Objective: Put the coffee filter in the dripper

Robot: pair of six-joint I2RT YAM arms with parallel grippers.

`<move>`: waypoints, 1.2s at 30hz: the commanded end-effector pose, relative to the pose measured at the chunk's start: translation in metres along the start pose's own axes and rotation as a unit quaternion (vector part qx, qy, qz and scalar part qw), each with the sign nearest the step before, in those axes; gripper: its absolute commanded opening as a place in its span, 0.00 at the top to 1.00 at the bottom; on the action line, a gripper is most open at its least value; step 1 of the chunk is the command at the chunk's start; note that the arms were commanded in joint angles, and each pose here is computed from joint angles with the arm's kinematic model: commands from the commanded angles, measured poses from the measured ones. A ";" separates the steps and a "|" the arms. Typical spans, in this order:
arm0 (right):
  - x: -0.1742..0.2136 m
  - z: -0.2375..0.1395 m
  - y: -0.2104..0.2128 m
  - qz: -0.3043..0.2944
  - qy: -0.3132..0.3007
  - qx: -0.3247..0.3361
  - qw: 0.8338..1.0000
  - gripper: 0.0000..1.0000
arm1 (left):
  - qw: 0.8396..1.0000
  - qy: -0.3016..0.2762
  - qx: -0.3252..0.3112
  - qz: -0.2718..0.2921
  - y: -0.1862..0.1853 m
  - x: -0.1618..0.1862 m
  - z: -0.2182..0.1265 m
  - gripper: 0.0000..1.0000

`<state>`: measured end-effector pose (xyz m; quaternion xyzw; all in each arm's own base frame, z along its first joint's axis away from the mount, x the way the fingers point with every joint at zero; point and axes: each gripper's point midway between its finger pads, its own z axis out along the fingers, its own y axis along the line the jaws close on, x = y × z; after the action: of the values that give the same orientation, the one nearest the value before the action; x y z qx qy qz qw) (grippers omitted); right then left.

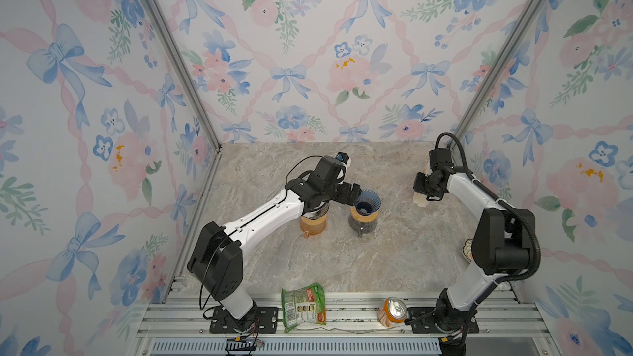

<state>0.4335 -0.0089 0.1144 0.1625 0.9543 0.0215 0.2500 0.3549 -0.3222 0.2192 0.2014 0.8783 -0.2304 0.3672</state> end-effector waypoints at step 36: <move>-0.028 0.007 -0.015 -0.009 -0.010 0.031 0.999 1.00 | 1.000 -0.002 0.012 -0.005 -0.002 -0.010 0.007 0.02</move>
<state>0.4576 -0.0294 0.1011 0.1630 0.9560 -0.0100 0.2437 0.3583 -0.3250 0.2174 0.2023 0.8787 -0.2348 0.3631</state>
